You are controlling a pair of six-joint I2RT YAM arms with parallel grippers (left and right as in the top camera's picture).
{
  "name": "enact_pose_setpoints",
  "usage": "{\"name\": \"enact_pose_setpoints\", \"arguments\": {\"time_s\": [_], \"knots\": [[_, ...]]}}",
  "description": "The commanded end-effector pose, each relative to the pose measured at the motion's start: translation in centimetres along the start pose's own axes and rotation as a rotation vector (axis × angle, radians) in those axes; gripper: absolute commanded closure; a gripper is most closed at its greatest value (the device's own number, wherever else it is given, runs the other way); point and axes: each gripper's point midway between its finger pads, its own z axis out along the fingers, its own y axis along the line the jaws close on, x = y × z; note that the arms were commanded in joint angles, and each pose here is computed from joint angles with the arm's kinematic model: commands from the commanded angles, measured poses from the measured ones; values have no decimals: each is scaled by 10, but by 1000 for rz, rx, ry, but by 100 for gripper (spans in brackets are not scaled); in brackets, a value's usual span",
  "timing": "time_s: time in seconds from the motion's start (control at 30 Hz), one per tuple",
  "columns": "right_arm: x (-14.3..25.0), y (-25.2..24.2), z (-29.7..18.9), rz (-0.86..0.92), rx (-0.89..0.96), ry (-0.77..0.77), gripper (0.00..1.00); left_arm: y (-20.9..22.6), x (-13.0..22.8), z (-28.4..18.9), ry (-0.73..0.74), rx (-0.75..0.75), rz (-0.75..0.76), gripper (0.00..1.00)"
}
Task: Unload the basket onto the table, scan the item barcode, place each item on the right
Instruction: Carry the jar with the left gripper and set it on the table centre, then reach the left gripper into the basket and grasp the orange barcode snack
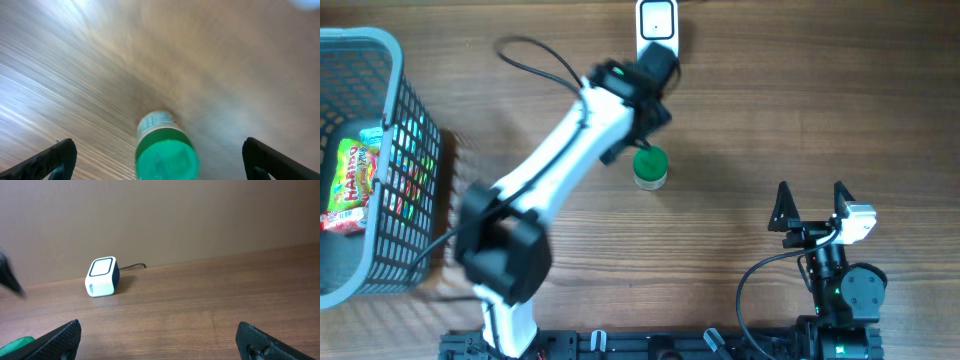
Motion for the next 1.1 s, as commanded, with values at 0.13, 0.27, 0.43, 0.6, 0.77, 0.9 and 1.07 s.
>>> {"name": "enact_pose_setpoints", "arguments": {"time_s": [0.13,0.27,0.43,0.6,0.77,0.9,1.07], "knots": [[-1,0,0,9,2,-5,0,149,-117,-214,-570,79,-433,0],[-1,0,0,9,2,-5,0,256,-120,-246,-650,-17,-811,0],[-1,0,0,9,2,-5,0,343,-113,-266,-732,-134,-1136,0],[-1,0,0,9,2,-5,1,390,-109,-274,-794,-215,-1352,0],[-1,0,0,9,2,-5,0,446,-97,-281,-869,-334,-1636,0],[-1,0,0,9,2,-5,1,466,-101,-264,-810,-425,-1700,0],[-1,0,0,9,2,-5,1,480,-128,-217,-633,-599,-1582,0]]}}
